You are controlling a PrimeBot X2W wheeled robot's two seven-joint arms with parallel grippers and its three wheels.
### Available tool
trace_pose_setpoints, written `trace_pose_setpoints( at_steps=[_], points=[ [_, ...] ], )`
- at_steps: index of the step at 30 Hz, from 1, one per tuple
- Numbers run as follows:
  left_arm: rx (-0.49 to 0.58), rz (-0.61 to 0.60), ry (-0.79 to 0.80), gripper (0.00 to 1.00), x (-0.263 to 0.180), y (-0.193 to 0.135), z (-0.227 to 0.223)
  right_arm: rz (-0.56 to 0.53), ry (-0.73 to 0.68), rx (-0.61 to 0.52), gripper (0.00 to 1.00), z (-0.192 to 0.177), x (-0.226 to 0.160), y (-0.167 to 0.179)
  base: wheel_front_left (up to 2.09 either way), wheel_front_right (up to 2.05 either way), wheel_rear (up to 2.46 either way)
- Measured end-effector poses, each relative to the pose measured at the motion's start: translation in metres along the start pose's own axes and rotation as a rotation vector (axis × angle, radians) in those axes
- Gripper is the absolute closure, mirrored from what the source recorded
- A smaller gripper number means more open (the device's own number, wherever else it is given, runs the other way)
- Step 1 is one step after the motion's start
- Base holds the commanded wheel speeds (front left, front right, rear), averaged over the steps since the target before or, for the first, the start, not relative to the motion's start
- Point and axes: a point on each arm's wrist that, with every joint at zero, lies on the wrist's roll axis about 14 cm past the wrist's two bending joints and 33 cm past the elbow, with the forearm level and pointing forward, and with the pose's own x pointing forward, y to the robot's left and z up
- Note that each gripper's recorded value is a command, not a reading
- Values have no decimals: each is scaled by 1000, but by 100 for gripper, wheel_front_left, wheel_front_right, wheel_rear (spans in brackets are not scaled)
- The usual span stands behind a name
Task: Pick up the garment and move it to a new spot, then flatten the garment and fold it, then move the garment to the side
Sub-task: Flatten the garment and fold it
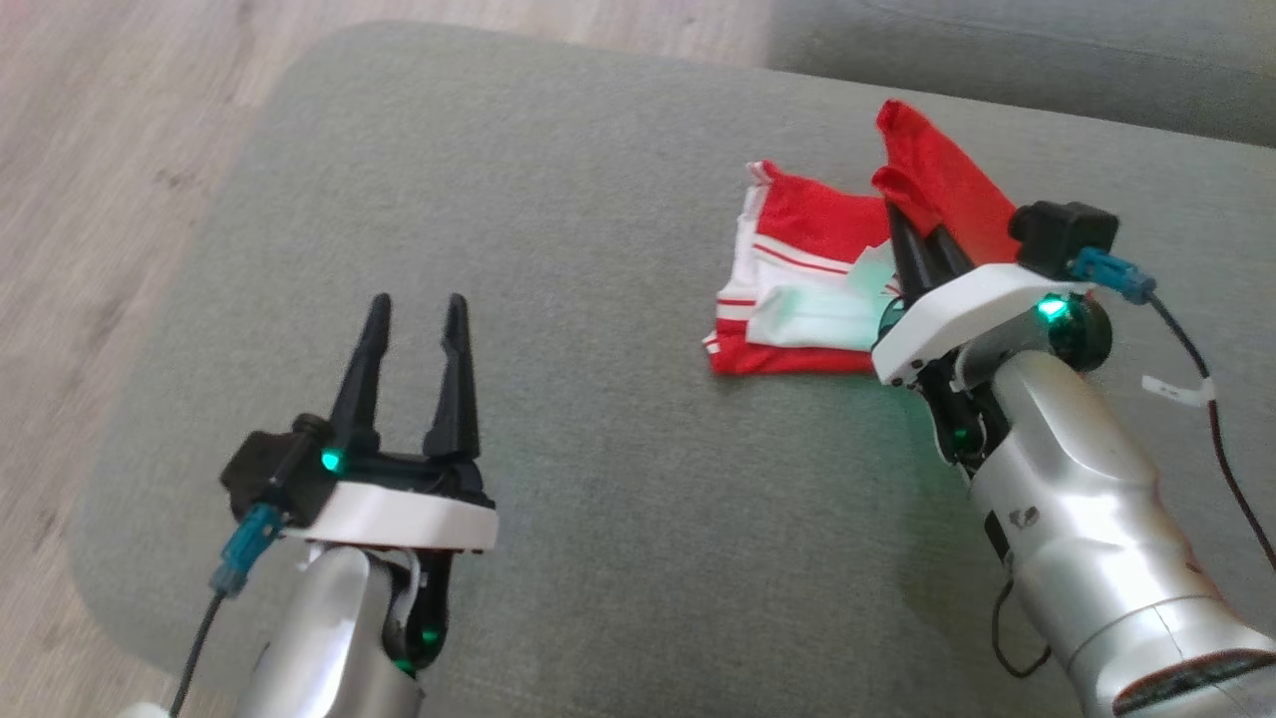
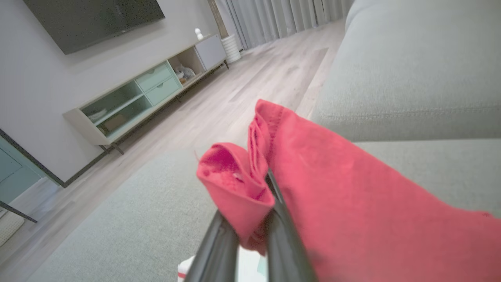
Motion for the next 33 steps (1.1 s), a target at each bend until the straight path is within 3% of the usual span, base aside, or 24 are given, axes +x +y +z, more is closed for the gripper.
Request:
trace_pose_setpoints(
  at_steps=[12,13,14,20,24,28,33],
  points=[
    [9,50,32,0,-1,14,-6,76,128,19,100,-51,23,27,0,0,0],
    [5,54,30,0,-2,15,-6,82,136,25,83,-53,23,29,0,0,0],
    [-6,59,31,0,-3,16,-6,88,135,55,0,-54,23,34,0,0,0],
    [-15,61,39,0,-3,14,-9,196,96,97,0,-40,23,71,0,0,0],
    [-20,46,37,0,0,9,-8,201,86,106,0,-35,19,72,0,0,0],
    [-28,18,20,0,5,-1,-4,159,32,93,0,-13,16,57,0,0,0],
    [-32,-37,-3,0,13,-18,2,57,-123,-24,0,51,11,16,0,0,0]
  ],
)
